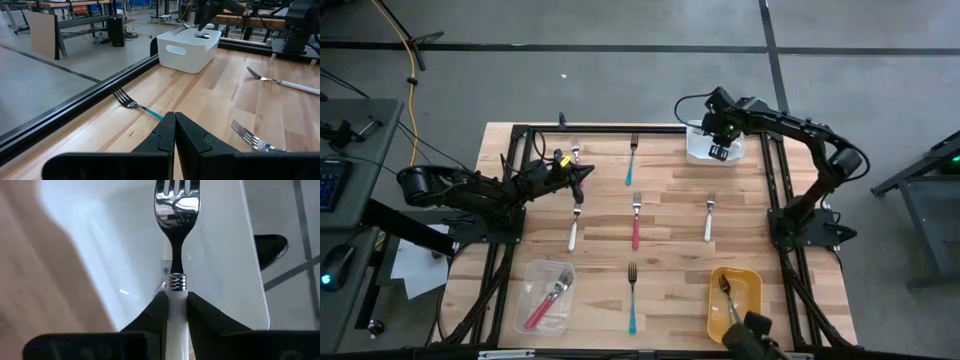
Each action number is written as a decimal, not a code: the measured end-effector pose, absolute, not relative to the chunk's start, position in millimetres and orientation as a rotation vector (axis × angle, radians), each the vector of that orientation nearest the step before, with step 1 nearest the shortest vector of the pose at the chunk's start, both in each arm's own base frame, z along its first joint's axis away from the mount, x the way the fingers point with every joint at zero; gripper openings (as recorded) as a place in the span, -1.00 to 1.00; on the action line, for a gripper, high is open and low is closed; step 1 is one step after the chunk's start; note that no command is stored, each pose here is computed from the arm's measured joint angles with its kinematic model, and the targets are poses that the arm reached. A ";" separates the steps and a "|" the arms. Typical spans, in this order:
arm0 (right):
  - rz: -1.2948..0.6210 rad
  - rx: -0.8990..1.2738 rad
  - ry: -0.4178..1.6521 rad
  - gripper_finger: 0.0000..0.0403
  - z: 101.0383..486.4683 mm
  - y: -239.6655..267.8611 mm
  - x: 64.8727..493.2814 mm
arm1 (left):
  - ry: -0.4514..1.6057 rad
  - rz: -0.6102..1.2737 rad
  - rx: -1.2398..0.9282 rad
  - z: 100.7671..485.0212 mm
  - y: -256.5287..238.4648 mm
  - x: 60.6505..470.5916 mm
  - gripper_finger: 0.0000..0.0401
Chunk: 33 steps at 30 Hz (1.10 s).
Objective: Sort silverware by color (type)
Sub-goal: Put the bottom white fork into the white bin
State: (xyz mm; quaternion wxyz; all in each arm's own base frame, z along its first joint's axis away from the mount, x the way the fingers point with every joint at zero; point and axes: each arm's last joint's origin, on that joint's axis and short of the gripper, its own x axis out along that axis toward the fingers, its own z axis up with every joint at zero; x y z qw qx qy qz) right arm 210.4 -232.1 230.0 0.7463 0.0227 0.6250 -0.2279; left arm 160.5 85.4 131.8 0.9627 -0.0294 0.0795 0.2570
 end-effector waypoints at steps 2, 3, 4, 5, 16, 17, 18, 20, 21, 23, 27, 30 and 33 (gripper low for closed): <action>-0.485 0.069 1.357 -0.77 226.0 -239.5 206.6 | 0.161 0.521 -0.060 131.9 85.4 160.5 -1.00; -0.480 0.078 1.354 -0.76 224.0 -242.4 205.3 | 0.161 0.521 -0.060 131.9 85.4 160.5 -1.00; -0.473 0.084 1.351 -0.76 221.8 -245.0 204.5 | 0.161 0.521 -0.060 131.9 85.4 160.5 -1.00; -0.466 0.087 1.354 -0.76 219.6 -246.7 204.2 | 0.161 0.521 -0.060 131.9 85.4 160.5 -1.00; -0.439 0.074 1.394 -0.72 201.3 -254.9 209.3 | 0.150 0.531 -0.097 131.9 85.6 160.5 -1.00; -0.452 0.064 1.402 -0.69 201.4 -255.1 209.4 | 0.147 0.540 -0.107 131.9 85.8 160.3 -1.00; -0.466 0.054 1.416 -0.65 201.5 -255.1 209.0 | 0.144 0.551 -0.118 131.9 86.0 160.2 -1.00; -0.504 0.045 1.436 -0.57 201.9 -255.8 207.9 | 0.137 0.576 -0.140 131.8 86.6 159.8 -1.00; -0.514 0.045 1.440 -0.52 201.9 -255.9 207.6 | 0.133 0.585 -0.152 131.8 86.8 159.7 -1.00; -0.521 0.048 1.442 -0.44 201.9 -256.1 207.3 | 0.132 0.590 -0.163 131.6 86.9 159.7 -1.00; -0.535 0.058 1.437 -0.38 202.0 -256.2 207.6 | 0.152 0.592 -0.178 134.1 89.7 165.1 -1.00; -0.548 0.058 1.421 -0.44 205.6 -255.6 207.2 | 0.199 0.592 -0.180 137.9 94.2 173.6 -1.00; -0.560 0.047 1.348 -0.62 218.2 -253.0 207.6 | 0.246 0.576 -0.191 143.9 98.7 183.4 -1.00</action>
